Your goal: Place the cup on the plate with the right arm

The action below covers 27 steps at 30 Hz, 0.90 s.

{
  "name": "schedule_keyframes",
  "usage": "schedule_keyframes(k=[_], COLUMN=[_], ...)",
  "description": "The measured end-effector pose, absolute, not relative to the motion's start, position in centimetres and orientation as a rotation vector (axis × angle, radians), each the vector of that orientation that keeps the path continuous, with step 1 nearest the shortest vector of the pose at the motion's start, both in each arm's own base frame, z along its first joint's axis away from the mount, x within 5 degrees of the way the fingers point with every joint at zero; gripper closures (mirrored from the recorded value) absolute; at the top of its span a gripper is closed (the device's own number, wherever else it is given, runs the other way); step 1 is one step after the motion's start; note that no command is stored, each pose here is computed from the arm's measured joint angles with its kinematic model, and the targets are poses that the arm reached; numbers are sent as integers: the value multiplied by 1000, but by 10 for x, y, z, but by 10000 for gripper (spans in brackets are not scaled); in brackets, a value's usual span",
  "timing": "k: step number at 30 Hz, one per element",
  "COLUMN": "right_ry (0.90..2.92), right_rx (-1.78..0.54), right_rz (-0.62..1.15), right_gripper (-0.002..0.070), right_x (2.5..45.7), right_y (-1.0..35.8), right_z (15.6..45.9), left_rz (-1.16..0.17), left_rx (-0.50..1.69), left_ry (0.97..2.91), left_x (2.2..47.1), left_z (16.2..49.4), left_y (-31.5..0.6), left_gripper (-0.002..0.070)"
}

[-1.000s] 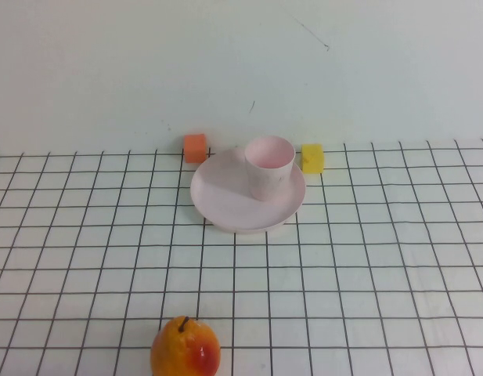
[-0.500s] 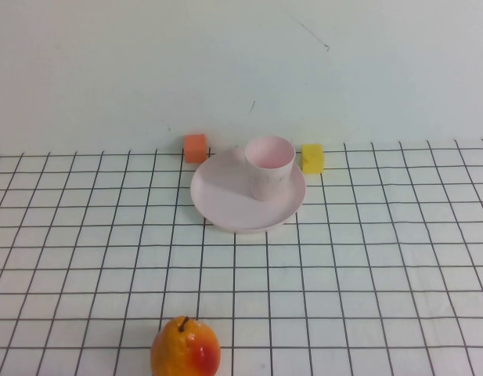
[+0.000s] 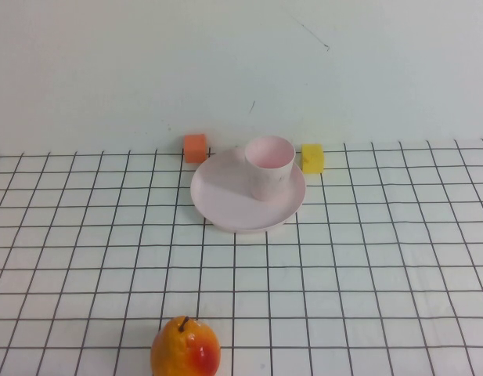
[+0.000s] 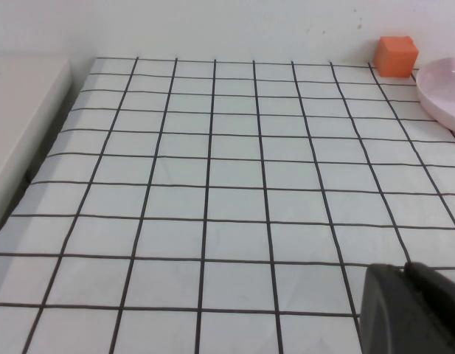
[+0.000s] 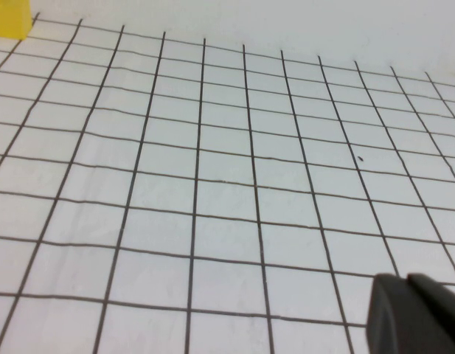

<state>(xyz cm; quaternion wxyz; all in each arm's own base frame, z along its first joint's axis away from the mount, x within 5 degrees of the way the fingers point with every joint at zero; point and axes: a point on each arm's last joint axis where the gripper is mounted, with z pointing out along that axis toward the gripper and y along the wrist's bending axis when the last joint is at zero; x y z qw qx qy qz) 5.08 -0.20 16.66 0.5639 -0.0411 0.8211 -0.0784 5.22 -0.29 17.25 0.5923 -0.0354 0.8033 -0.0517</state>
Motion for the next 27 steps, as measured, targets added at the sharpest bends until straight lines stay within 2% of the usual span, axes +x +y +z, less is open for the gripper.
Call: schedule_keyframes(k=[27], right_ry=[1929], right_rx=[-80], right_rz=[-160], right_gripper=[678], right_x=[51], right_y=[-1], right_z=[167], left_rz=[-120], left_rx=[-82], left_ry=[1868], left_x=[52], left_z=[173], left_y=[-3], left_gripper=[678])
